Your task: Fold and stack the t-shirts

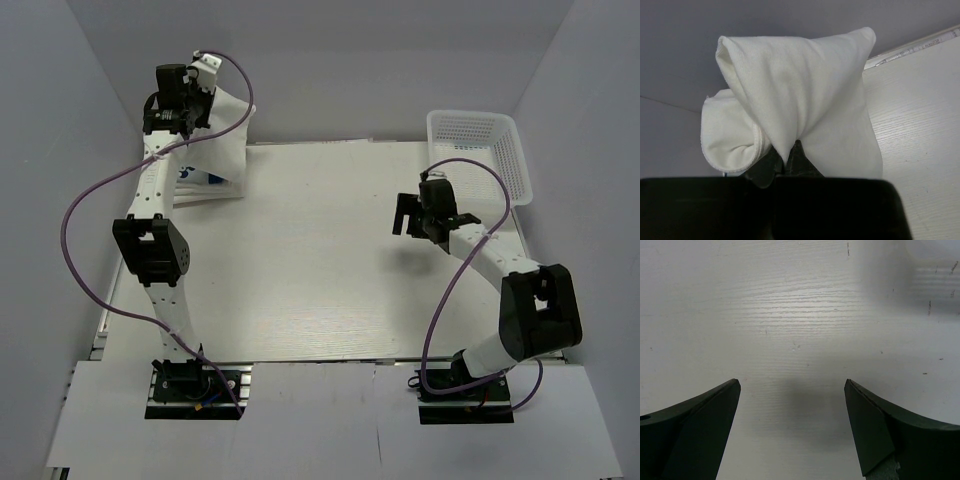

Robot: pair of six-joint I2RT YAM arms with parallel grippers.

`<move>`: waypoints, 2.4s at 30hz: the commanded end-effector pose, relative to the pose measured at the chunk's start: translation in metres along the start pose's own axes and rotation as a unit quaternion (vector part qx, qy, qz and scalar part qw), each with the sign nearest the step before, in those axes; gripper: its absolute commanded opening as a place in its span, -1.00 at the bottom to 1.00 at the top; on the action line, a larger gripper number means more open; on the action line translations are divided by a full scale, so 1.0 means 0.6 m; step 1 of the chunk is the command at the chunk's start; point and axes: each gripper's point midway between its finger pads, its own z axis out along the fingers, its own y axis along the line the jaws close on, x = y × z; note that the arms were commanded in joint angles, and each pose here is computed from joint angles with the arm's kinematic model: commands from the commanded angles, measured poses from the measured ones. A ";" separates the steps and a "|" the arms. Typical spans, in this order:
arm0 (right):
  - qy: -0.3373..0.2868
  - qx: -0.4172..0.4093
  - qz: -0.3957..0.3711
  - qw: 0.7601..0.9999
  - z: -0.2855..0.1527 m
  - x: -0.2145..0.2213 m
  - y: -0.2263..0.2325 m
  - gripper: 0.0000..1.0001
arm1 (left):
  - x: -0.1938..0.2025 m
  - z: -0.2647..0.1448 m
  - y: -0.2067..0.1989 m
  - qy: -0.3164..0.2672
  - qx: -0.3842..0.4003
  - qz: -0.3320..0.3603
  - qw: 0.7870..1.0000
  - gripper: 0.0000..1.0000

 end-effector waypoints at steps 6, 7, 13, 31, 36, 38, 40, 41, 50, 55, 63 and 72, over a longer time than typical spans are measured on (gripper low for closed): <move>-0.008 -0.018 0.000 1.000 0.005 -0.025 0.016 0.81 | -0.089 -0.064 0.049 -0.075 -0.041 0.014 0.996 -1.00; -0.007 -0.018 -0.001 1.000 0.006 -0.023 0.017 0.81 | -0.095 -0.067 0.052 -0.079 -0.043 0.014 0.996 -1.00; 0.003 -0.033 0.000 0.999 0.012 -0.020 0.027 0.81 | -0.093 -0.061 0.076 -0.080 -0.060 0.022 0.995 -1.00; 0.035 -0.011 0.010 0.999 0.018 0.003 0.016 0.81 | 0.047 0.066 0.158 -0.031 -0.058 0.048 0.997 -1.00; 0.050 -0.008 0.014 0.999 0.029 0.021 0.014 0.81 | 0.084 0.084 0.193 -0.026 -0.074 0.036 0.996 -1.00; 0.065 -0.009 0.020 0.998 0.037 0.035 0.016 0.81 | 0.102 0.098 0.195 -0.022 -0.070 0.033 0.997 -1.00; 0.072 -0.011 0.016 0.997 0.039 0.037 0.021 0.81 | 0.107 0.103 0.202 -0.025 -0.069 0.033 0.997 -1.00; 0.073 -0.015 0.018 0.997 0.039 0.035 0.023 0.81 | 0.109 0.111 0.201 -0.030 -0.067 0.033 0.997 -1.00; 0.057 -0.014 0.019 0.998 0.030 0.017 0.025 0.81 | 0.152 0.144 0.233 -0.026 -0.108 0.009 0.994 -0.18; 0.049 -0.018 0.017 0.998 0.023 0.011 0.029 0.81 | 0.146 0.136 0.246 -0.034 -0.135 -0.018 0.990 0.99; -0.002 -0.040 0.019 0.999 -0.011 -0.032 0.045 0.81 | 0.083 0.067 0.221 -0.054 -0.138 -0.046 0.988 0.99; -0.092 -0.064 0.050 0.993 -0.086 -0.060 0.042 0.81 | -0.038 -0.107 0.016 -0.164 0.097 -0.202 0.961 0.99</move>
